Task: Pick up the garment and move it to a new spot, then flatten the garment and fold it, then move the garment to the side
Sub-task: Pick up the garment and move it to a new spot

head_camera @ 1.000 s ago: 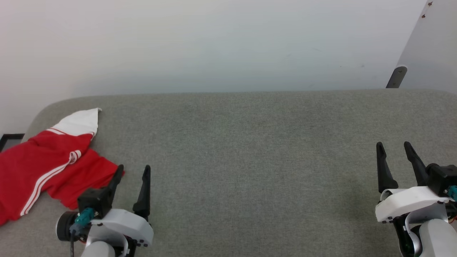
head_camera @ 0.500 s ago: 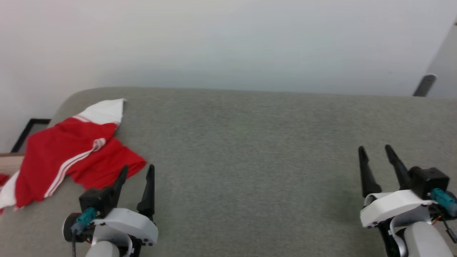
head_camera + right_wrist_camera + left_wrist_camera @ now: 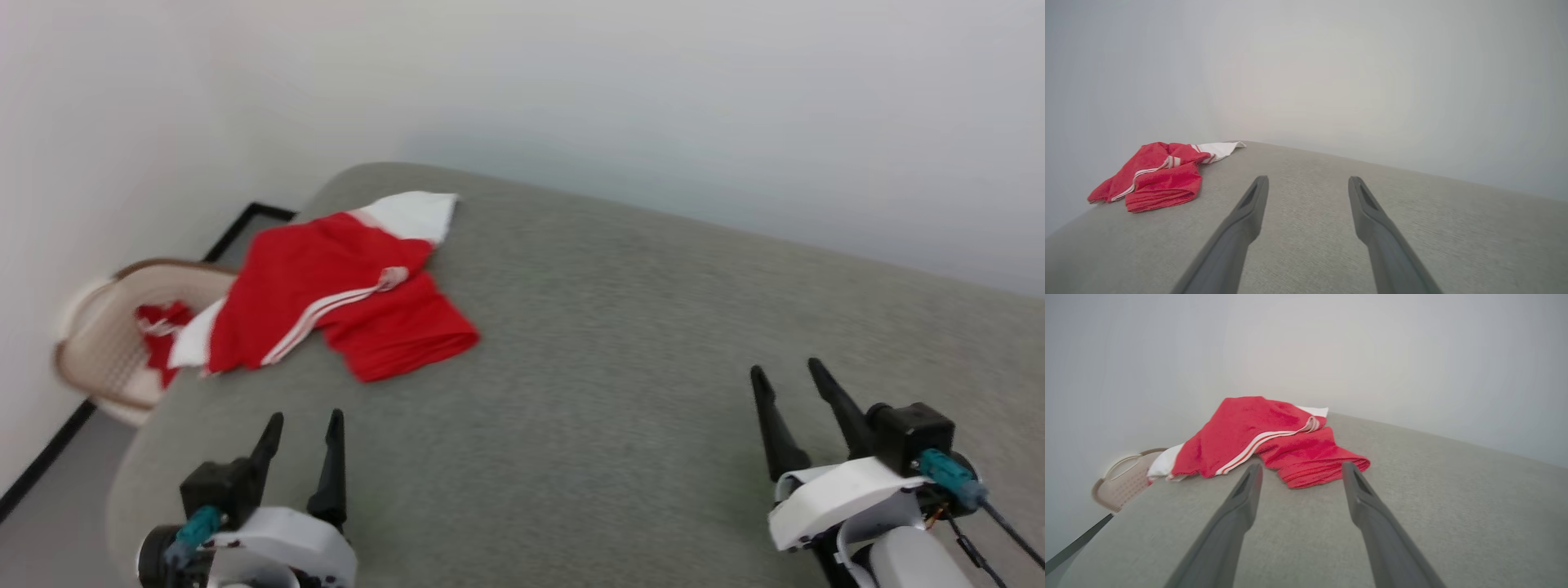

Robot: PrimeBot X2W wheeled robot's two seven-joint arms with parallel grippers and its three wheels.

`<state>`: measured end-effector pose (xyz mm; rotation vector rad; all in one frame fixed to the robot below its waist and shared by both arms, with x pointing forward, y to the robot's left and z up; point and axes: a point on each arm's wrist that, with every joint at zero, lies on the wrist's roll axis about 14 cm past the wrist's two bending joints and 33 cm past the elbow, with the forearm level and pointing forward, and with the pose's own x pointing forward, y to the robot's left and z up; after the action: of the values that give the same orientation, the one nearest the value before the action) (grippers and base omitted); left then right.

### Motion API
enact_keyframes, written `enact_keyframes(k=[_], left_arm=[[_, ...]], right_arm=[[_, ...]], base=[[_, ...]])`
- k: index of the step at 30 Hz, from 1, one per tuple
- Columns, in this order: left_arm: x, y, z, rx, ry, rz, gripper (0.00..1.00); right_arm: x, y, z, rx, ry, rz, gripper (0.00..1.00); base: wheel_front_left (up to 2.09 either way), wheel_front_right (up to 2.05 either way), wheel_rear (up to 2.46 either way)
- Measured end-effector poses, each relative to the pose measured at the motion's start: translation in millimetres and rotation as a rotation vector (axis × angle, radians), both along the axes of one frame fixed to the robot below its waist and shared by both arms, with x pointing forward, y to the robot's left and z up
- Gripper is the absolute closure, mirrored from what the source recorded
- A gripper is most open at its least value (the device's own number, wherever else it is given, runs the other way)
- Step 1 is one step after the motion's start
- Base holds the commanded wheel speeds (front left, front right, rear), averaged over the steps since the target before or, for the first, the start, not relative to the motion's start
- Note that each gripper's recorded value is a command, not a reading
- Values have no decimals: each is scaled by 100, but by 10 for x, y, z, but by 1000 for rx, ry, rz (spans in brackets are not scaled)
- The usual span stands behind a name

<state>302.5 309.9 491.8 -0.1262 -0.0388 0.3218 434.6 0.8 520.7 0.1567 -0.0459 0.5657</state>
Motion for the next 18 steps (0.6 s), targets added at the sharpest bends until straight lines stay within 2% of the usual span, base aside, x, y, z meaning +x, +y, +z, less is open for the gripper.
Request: enact_keyframes(k=[5,10,18], left_arm=[[-477,389,-6,-9,-10,175,0],[-865,578,-39,-36,-19,315,0],[-1208,674,-114,-46,4,423,0]], right_arm=[[-145,669,38,0,-5,180,0],[-258,1205,110,5,-15,330,0],[-402,1586,45,14,19,452,0]], base=[[0,0,0],[0,0,0],[0,0,0]])
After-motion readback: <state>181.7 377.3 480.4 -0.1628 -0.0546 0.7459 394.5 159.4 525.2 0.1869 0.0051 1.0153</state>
